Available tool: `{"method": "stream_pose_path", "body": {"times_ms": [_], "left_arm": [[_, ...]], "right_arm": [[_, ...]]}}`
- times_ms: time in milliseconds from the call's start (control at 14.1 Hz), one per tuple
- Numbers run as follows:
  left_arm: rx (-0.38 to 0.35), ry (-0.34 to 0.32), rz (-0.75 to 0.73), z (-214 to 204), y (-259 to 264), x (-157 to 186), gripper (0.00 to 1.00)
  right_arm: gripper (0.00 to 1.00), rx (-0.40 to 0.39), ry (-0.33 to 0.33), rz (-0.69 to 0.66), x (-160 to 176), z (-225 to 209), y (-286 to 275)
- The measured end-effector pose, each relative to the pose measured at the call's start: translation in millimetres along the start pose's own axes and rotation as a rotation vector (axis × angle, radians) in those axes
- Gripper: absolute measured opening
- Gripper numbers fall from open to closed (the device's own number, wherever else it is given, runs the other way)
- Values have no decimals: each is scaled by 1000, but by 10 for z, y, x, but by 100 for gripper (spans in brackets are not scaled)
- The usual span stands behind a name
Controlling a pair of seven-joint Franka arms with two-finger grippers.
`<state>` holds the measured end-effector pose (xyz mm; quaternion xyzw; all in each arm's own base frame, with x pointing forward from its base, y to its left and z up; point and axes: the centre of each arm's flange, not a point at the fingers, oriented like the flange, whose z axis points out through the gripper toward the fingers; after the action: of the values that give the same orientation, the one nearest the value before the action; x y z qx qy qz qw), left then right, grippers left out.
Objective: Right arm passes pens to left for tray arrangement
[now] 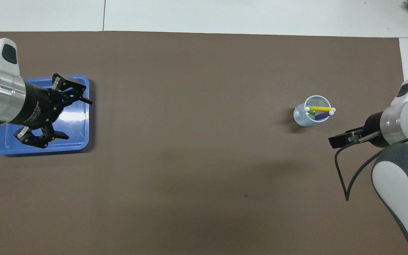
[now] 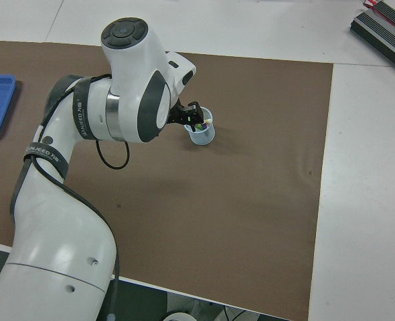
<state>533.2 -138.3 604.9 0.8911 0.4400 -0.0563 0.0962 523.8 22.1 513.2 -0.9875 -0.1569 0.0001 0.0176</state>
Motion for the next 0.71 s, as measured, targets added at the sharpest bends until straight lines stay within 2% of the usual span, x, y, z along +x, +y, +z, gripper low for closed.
{"method": "stream_pose_path", "body": {"times_ms": [355, 710], "left_arm": [[-37, -30, -54, 265, 3, -270, 100], [-105, -63, -144, 343, -25, -326, 100]], "right_arm": [[100, 11, -16, -62, 164, 218, 92], [100, 8, 4, -93, 366, 555, 169]]}}
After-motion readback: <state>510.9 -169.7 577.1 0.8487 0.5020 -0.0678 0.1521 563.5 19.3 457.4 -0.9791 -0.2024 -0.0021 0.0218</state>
